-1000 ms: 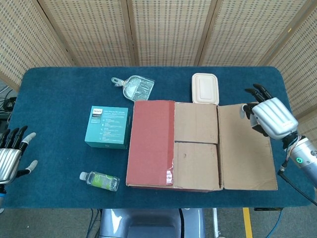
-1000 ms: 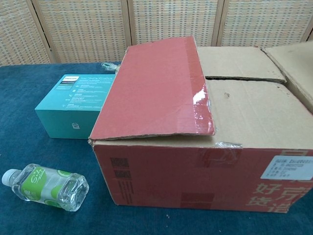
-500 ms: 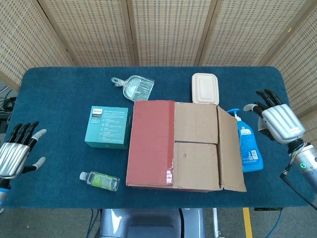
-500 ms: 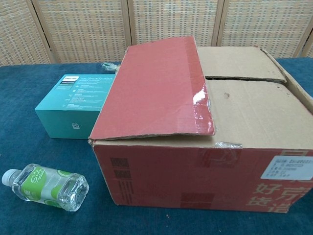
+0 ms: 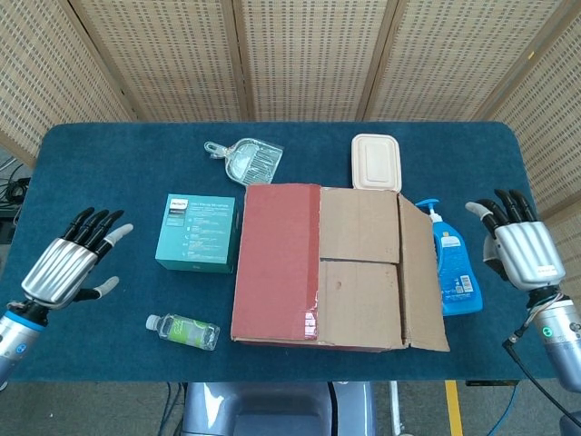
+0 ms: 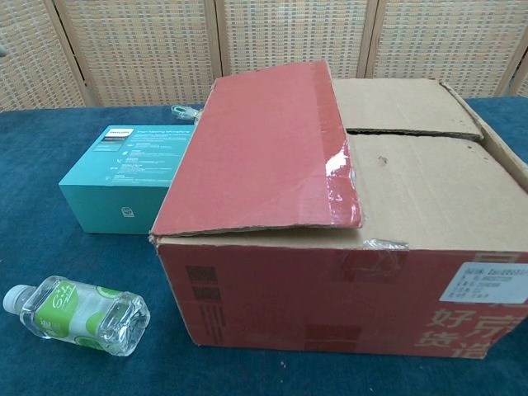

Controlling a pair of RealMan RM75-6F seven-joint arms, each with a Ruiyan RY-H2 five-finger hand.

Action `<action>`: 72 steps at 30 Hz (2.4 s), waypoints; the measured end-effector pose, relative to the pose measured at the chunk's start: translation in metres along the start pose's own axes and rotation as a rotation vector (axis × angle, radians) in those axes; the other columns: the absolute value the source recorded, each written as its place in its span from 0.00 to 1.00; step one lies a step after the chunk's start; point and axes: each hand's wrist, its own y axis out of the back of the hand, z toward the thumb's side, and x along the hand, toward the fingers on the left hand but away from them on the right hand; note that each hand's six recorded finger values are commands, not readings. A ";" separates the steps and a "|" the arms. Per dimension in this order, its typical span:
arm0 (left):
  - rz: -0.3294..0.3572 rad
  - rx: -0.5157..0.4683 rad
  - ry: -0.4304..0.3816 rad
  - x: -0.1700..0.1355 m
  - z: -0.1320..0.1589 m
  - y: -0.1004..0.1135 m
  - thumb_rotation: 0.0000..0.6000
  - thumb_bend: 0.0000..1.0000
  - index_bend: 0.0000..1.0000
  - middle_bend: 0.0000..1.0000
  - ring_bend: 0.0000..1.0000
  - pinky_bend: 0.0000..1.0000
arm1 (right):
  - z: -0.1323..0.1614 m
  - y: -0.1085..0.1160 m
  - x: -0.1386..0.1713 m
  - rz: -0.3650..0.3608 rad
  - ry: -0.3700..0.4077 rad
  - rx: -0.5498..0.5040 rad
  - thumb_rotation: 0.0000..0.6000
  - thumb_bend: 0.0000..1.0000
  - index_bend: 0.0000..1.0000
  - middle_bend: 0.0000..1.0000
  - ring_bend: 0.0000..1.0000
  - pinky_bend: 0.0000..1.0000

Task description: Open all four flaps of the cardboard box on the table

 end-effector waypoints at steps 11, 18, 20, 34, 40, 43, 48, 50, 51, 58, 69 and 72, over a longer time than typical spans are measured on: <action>-0.002 0.008 -0.175 0.034 0.034 0.024 0.87 0.68 0.08 0.00 0.00 0.00 | -0.007 -0.018 0.023 -0.005 -0.090 -0.028 1.00 0.93 0.14 0.16 0.00 0.02; -0.031 -0.034 -0.326 0.056 0.066 0.041 0.87 0.95 0.08 0.00 0.00 0.00 | -0.010 -0.029 0.034 0.010 -0.122 -0.053 1.00 0.93 0.14 0.16 0.00 0.02; -0.038 -0.048 -0.377 0.064 0.077 0.048 0.87 1.00 0.08 0.00 0.00 0.00 | -0.011 -0.030 0.035 0.010 -0.127 -0.058 1.00 0.93 0.14 0.16 0.00 0.02; -0.134 -0.072 -0.591 0.118 0.147 0.068 0.81 1.00 0.20 0.08 0.00 0.00 | -0.013 -0.031 0.039 0.014 -0.134 -0.073 1.00 0.93 0.14 0.16 0.00 0.02; -0.175 -0.110 -0.640 0.139 0.175 0.068 0.64 1.00 0.25 0.13 0.01 0.00 | -0.016 -0.032 0.042 0.017 -0.142 -0.083 1.00 0.93 0.14 0.16 0.00 0.02; -0.188 -0.124 -0.659 0.150 0.188 0.067 0.64 1.00 0.25 0.14 0.02 0.00 | -0.018 -0.032 0.042 0.017 -0.145 -0.084 1.00 0.93 0.14 0.16 0.00 0.02; -0.214 -0.118 -0.677 0.164 0.206 0.062 0.64 1.00 0.26 0.15 0.03 0.00 | -0.022 -0.031 0.044 0.015 -0.154 -0.087 1.00 0.93 0.14 0.16 0.00 0.02; -0.224 -0.112 -0.678 0.169 0.211 0.061 0.64 1.00 0.27 0.16 0.03 0.00 | -0.023 -0.030 0.045 0.015 -0.158 -0.089 1.00 0.93 0.14 0.16 0.00 0.02; -0.227 -0.108 -0.677 0.172 0.214 0.060 0.64 1.00 0.27 0.16 0.03 0.00 | -0.024 -0.030 0.046 0.015 -0.159 -0.089 1.00 0.93 0.14 0.16 0.00 0.02; -0.245 -0.082 -0.675 0.189 0.232 0.054 0.64 1.00 0.27 0.17 0.03 0.00 | -0.029 -0.030 0.048 0.013 -0.170 -0.099 1.00 0.93 0.14 0.16 0.00 0.02; -0.261 -0.016 -0.689 0.202 0.260 0.042 0.64 1.00 0.27 0.17 0.03 0.00 | -0.038 -0.028 0.050 0.008 -0.187 -0.110 1.00 0.93 0.14 0.16 0.00 0.02; -0.263 -0.003 -0.689 0.205 0.265 0.039 0.64 1.00 0.28 0.19 0.03 0.00 | -0.041 -0.028 0.051 0.010 -0.193 -0.114 1.00 0.93 0.14 0.16 0.00 0.02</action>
